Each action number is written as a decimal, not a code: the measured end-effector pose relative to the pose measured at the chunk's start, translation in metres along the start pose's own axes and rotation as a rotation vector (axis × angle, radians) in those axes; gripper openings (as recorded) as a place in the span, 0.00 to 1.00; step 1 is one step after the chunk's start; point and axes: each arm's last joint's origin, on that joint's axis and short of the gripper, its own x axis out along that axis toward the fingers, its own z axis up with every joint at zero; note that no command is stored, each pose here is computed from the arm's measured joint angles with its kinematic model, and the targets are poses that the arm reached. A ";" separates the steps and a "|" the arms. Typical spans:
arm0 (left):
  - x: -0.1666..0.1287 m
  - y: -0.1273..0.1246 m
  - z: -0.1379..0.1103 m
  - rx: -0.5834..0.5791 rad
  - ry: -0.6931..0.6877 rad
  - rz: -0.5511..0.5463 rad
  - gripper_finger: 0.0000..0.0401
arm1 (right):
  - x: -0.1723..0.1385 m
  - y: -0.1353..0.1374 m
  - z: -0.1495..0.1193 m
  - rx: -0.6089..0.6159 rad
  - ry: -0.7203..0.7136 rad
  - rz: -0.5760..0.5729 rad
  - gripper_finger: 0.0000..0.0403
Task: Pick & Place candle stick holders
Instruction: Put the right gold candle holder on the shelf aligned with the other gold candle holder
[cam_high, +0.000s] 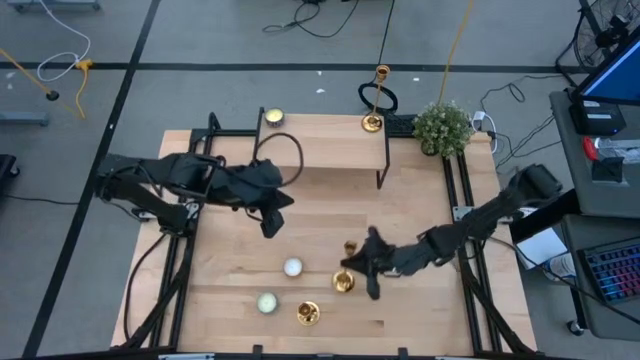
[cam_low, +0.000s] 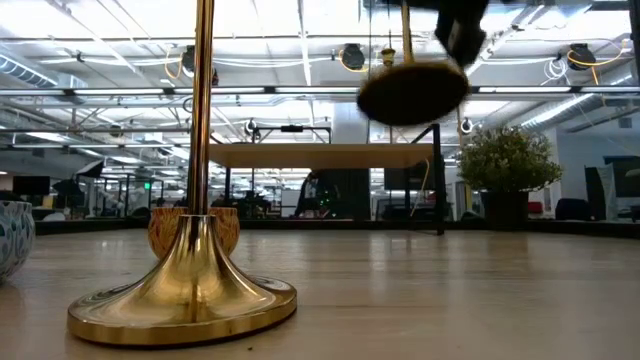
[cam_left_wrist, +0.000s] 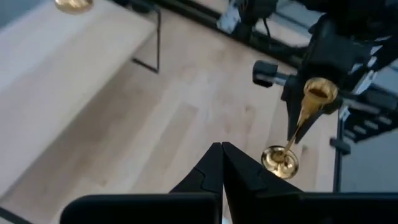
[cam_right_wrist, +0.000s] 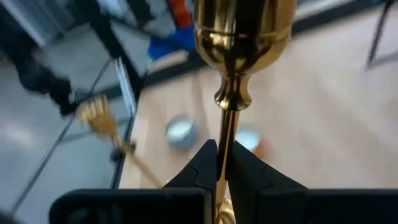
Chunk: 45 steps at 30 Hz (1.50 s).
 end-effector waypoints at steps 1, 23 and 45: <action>-0.003 0.002 0.002 -0.003 -0.020 0.003 0.02 | -0.007 -0.002 0.009 -0.005 -0.032 -0.010 0.03; 0.070 0.070 0.016 -0.049 -0.211 -0.664 0.01 | -0.087 -0.050 0.105 0.017 -0.440 -0.167 0.03; 0.079 0.152 0.058 0.196 -0.457 -0.329 0.01 | -0.046 -0.090 0.222 -0.111 -0.235 -0.570 0.03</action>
